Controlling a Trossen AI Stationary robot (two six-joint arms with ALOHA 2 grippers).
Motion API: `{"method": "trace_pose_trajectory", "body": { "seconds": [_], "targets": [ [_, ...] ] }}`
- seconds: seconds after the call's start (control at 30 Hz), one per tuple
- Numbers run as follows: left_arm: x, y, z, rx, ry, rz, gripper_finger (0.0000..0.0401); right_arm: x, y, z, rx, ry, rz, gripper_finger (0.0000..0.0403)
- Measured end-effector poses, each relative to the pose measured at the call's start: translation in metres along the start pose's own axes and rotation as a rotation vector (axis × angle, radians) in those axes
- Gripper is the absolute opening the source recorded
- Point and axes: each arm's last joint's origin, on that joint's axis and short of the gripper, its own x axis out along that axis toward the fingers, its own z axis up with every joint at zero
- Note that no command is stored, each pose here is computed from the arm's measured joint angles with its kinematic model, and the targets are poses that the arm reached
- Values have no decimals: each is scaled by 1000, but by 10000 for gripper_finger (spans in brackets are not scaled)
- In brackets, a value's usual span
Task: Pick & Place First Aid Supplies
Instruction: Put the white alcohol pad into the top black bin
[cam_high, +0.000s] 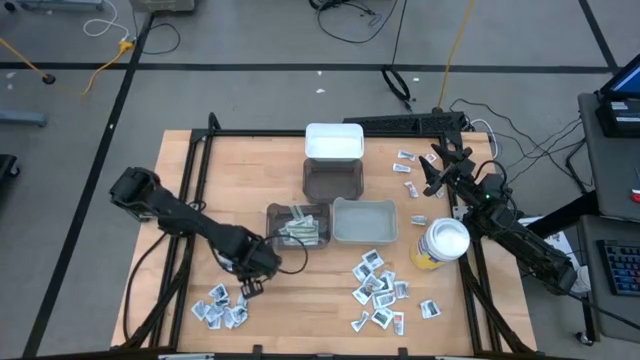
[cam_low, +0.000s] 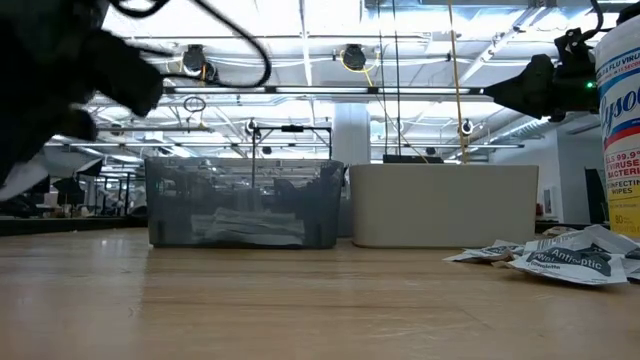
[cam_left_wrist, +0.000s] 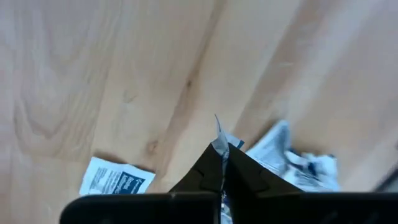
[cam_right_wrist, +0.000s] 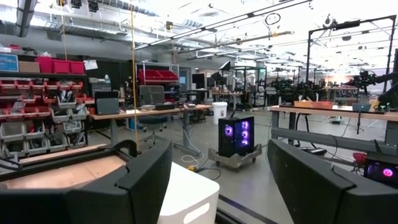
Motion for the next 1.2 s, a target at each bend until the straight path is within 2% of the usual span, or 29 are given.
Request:
{"method": "trace_pose_trajectory", "body": {
  "seconds": [0.13, 0.27, 0.5, 0.57, 0.93, 1.2],
  "targets": [
    [-21, 4, -2, 37, -22, -61, 18, 0, 0, 0, 0, 0, 0, 263],
    [-38, 11, -8, 67, -7, -97, 6, 0, 0, 0, 0, 0, 0, 263],
    [-55, 24, -16, 105, 60, -35, 13, 0, 0, 0, 0, 0, 0, 263],
    [-64, 26, -12, 137, 70, -31, 6, 0, 0, 0, 0, 0, 0, 263],
    [-116, 52, 69, 227, -55, -39, 6, 0, 0, 0, 0, 0, 0, 263],
    [-147, 88, 133, 218, -83, -13, 5, 0, 0, 0, 0, 0, 0, 263]
  ]
}}
